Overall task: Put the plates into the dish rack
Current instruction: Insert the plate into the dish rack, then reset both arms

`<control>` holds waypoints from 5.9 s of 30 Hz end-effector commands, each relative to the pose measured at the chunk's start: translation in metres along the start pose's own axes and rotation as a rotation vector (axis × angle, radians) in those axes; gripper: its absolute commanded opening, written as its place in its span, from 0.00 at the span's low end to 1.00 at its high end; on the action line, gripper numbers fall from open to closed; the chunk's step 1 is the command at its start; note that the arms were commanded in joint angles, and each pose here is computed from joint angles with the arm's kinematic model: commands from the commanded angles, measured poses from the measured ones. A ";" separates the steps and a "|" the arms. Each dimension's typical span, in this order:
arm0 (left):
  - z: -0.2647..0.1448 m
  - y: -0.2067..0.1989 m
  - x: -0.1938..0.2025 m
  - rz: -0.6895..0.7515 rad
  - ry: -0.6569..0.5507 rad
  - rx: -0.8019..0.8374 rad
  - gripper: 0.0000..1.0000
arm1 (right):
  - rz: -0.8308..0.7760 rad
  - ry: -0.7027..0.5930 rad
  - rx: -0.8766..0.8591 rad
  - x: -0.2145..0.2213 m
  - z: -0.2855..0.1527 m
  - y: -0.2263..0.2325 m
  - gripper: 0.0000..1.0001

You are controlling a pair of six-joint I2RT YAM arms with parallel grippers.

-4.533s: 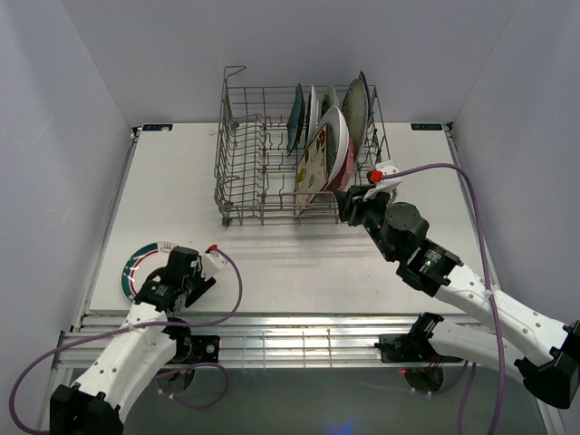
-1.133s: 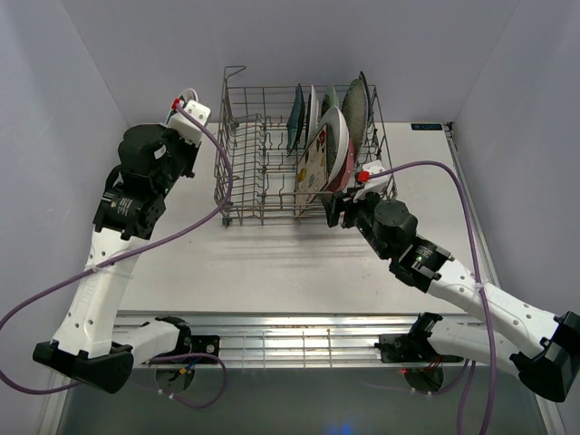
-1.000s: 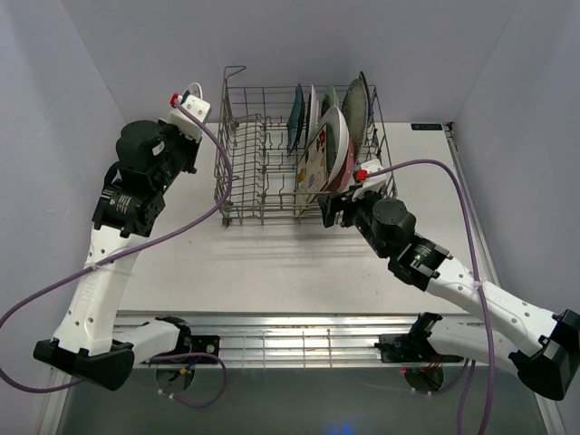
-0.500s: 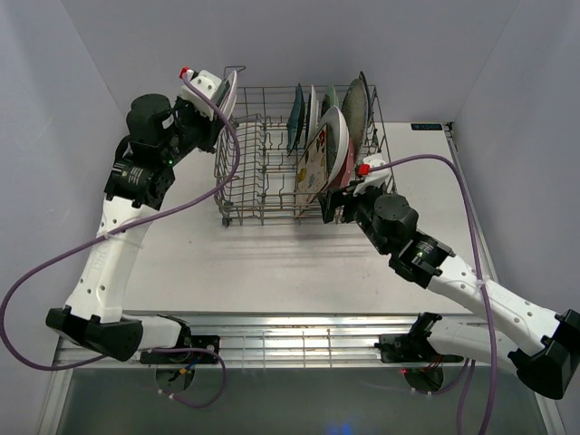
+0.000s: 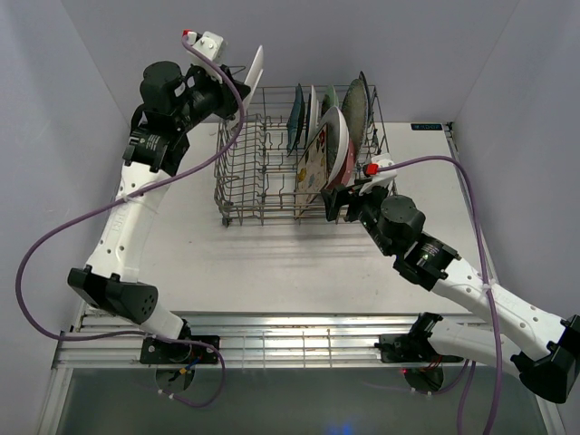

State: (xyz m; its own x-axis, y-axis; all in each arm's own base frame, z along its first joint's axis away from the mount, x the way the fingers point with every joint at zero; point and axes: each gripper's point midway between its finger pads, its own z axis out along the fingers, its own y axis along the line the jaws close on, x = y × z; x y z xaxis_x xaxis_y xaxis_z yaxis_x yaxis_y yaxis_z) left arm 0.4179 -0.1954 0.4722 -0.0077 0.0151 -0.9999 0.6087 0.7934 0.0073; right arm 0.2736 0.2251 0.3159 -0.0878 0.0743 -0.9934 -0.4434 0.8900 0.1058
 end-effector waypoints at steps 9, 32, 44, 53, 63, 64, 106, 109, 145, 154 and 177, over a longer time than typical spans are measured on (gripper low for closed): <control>0.039 0.007 -0.043 -0.088 -0.170 0.022 0.00 | 0.049 -0.099 0.011 -0.032 -0.003 -0.002 0.90; 0.112 0.037 0.011 -0.391 -0.189 -0.039 0.00 | 0.049 -0.117 0.018 -0.036 -0.003 -0.003 0.90; 0.154 0.052 0.060 -0.460 -0.194 -0.049 0.00 | 0.044 -0.116 0.025 -0.033 -0.005 -0.006 0.90; 0.176 0.056 0.074 -0.498 -0.197 -0.017 0.00 | 0.042 -0.113 0.025 -0.032 -0.005 -0.006 0.90; 0.188 0.075 0.097 -0.521 -0.186 -0.077 0.00 | 0.036 -0.108 0.017 -0.029 -0.004 -0.004 0.90; 0.188 0.077 0.098 -0.526 -0.186 -0.082 0.00 | 0.036 -0.108 0.017 -0.029 -0.004 -0.004 0.90; 0.193 0.108 0.172 -0.668 -0.078 -0.128 0.00 | 0.033 -0.102 -0.003 -0.027 -0.004 -0.001 0.90; 0.195 0.105 0.175 -0.667 -0.070 -0.116 0.00 | 0.033 -0.102 -0.006 -0.027 -0.004 -0.001 0.90; 0.194 0.078 0.134 -0.579 -0.093 0.001 0.68 | 0.039 -0.112 -0.013 -0.030 -0.010 -0.001 0.90; 0.166 0.065 0.109 -0.502 -0.088 0.032 0.80 | 0.030 -0.102 -0.019 -0.029 -0.009 0.000 0.90; 0.028 0.040 0.055 -0.185 -0.091 -0.004 0.98 | 0.025 -0.125 0.019 -0.032 -0.006 -0.006 0.90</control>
State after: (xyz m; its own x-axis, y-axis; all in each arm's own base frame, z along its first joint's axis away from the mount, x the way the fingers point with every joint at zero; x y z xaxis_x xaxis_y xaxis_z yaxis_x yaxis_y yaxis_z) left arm 0.4950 -0.1962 0.3773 -0.1558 -0.2321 -0.9601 0.5945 0.7542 -0.2788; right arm 0.2728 0.2214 0.3253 -0.0466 0.0882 -0.9950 -0.4437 0.8906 0.0997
